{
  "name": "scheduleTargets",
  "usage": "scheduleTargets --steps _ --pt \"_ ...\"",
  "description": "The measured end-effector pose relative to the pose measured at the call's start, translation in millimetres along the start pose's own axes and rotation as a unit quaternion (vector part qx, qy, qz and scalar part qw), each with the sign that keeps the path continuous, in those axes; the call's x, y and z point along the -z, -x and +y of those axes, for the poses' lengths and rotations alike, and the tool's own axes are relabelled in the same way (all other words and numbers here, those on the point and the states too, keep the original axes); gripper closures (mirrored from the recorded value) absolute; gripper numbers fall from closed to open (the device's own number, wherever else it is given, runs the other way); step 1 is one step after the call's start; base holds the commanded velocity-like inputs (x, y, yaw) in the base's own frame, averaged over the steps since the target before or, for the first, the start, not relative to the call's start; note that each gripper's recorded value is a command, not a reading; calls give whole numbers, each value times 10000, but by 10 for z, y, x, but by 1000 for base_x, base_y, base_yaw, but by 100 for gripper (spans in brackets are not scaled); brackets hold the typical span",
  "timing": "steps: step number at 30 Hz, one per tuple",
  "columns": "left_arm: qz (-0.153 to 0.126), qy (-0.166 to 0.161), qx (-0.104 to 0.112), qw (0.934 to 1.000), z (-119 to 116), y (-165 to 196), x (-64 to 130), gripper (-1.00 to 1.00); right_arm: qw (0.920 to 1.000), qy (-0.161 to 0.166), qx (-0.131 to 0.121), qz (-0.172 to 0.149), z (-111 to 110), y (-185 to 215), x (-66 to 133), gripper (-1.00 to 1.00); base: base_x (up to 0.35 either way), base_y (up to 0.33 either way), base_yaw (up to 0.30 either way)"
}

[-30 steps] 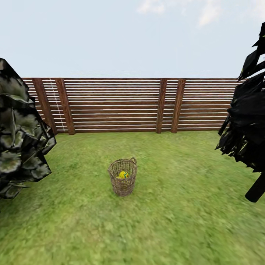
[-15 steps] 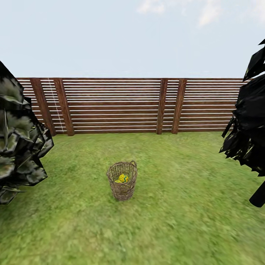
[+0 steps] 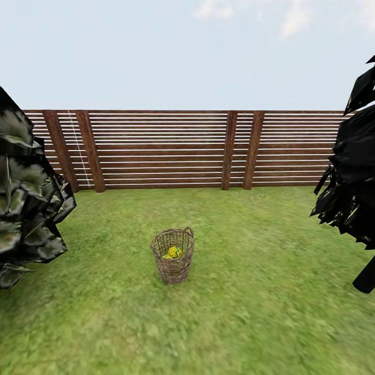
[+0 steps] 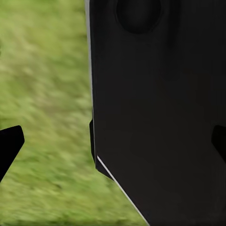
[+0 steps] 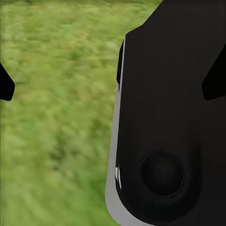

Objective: Take the three Easter eggs out of the wicker basket on the lawn in the garden, then place them on the lawn next to a single tree (choose any tree) so that all three eggs are next to the same tree and none are left in the basket.

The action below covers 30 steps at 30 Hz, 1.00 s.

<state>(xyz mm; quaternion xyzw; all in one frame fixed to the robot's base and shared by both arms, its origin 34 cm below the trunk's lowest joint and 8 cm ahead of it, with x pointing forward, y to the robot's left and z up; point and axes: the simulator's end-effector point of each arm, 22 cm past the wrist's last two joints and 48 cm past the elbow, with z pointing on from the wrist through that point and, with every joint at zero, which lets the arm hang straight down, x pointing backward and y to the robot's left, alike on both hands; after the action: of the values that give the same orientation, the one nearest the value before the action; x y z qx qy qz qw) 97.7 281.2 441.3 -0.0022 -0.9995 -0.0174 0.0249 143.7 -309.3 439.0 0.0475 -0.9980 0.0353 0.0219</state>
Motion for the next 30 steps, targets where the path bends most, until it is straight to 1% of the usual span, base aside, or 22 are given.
scheduleTargets --steps 30 --pt "0 1 0 10000 2 0 0 -100 10000 1 0 0 2 0 0 -100 0 0 0"
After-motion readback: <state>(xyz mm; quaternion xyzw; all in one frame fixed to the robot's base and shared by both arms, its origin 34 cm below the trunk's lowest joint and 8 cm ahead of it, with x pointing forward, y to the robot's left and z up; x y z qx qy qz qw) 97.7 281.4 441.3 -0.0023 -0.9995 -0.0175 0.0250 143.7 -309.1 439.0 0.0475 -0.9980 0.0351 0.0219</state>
